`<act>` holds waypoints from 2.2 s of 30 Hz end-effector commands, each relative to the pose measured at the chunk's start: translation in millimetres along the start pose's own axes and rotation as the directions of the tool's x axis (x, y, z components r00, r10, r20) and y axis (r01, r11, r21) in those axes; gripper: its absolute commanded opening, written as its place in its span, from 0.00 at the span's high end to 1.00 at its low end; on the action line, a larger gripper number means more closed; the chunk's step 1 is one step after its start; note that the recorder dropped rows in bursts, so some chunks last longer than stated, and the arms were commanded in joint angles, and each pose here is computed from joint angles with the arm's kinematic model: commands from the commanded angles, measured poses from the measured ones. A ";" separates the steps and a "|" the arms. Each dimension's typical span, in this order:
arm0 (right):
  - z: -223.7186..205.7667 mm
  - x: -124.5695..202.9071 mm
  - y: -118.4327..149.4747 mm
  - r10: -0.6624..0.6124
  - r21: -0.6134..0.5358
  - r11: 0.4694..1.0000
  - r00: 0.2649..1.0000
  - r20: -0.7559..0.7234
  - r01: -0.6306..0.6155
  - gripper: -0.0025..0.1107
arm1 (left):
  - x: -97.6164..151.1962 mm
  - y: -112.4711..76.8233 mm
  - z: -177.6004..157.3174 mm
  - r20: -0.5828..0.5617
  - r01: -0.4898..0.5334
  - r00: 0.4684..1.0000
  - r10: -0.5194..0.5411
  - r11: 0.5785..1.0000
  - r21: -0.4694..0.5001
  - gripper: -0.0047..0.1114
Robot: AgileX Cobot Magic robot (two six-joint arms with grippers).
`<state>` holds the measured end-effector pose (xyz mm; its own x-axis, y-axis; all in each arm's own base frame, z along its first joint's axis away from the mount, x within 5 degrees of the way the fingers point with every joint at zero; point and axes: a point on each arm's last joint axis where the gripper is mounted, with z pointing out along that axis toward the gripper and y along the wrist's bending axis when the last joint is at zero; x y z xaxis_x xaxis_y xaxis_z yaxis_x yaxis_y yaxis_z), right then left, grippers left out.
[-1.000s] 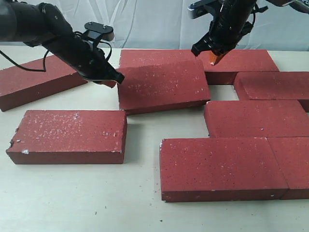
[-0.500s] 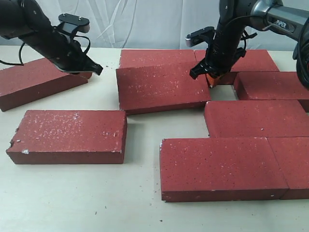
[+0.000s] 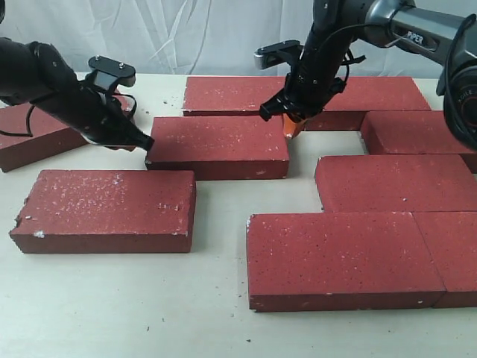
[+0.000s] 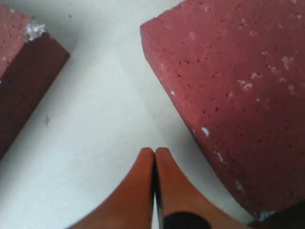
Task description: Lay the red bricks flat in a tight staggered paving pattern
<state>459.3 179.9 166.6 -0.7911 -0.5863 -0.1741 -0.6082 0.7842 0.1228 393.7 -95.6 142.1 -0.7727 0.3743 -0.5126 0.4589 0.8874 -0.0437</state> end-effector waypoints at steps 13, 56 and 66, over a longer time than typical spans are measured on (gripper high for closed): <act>-33.7 10.1 -49.7 0.136 0.036 0.989 0.983 0.124 -0.142 0.99 | -1.8 11.3 -2.7 0.156 0.047 0.987 -0.027 0.991 -0.127 0.96; 20.1 63.8 50.7 -0.384 -0.013 0.916 0.884 0.265 0.401 0.99 | -22.8 -16.0 50.0 0.044 0.024 0.999 -0.025 0.999 0.034 0.96; 23.9 64.5 40.2 -0.363 0.068 0.932 0.905 0.220 0.357 0.99 | -23.5 -17.4 50.1 0.049 0.040 0.998 -0.042 0.998 0.041 0.96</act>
<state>383.4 181.7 138.0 -0.4777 -0.7645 -0.4329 -0.8526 0.5222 0.0188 424.0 -129.9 109.7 -0.7689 0.3441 -0.5389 0.4559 0.8860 -0.0847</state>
